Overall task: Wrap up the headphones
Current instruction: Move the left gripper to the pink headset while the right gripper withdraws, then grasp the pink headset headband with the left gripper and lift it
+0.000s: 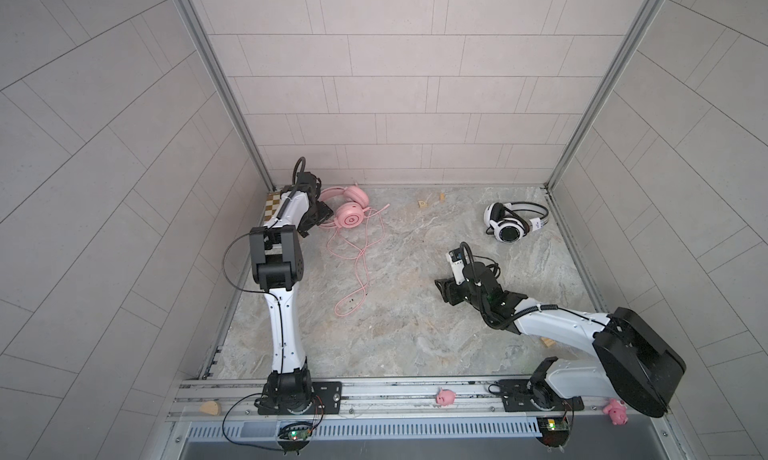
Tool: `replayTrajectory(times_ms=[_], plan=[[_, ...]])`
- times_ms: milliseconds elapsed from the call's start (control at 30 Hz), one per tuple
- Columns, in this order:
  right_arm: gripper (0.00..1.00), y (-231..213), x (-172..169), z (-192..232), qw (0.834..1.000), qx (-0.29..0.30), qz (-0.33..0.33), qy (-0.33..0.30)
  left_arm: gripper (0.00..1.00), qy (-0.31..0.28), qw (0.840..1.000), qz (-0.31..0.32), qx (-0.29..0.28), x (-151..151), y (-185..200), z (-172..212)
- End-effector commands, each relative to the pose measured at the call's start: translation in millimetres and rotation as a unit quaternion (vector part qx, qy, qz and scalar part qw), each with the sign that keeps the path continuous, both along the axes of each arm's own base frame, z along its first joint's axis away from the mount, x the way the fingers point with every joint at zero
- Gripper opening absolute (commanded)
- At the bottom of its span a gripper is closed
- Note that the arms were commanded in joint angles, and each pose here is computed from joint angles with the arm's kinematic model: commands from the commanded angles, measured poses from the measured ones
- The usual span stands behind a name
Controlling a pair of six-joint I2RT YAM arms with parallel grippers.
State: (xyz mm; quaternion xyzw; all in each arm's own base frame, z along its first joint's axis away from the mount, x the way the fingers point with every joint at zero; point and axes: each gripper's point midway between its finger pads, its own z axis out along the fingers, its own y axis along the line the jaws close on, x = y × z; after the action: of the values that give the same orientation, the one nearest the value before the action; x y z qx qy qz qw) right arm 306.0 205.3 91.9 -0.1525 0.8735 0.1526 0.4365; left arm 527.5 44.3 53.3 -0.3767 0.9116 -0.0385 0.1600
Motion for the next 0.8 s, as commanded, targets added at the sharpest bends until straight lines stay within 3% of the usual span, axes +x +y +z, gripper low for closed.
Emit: replayTrajectory(times_ms=[0,133,333,767], plan=[[0.68,6,3,7,1.000,0.009,0.004,-0.005,0.89,0.001,1.000,0.008,0.009,-1,1,-1],[0.68,8,6,5,1.000,0.007,0.005,-0.002,0.89,-0.046,0.999,0.023,0.002,8,-2,21],[0.67,17,8,4,1.000,0.022,0.013,0.006,0.89,-0.080,0.997,-0.006,0.013,20,-5,33],[0.67,19,12,2,1.000,0.012,0.013,0.009,0.88,-0.019,1.000,0.003,0.010,34,-3,-25]])
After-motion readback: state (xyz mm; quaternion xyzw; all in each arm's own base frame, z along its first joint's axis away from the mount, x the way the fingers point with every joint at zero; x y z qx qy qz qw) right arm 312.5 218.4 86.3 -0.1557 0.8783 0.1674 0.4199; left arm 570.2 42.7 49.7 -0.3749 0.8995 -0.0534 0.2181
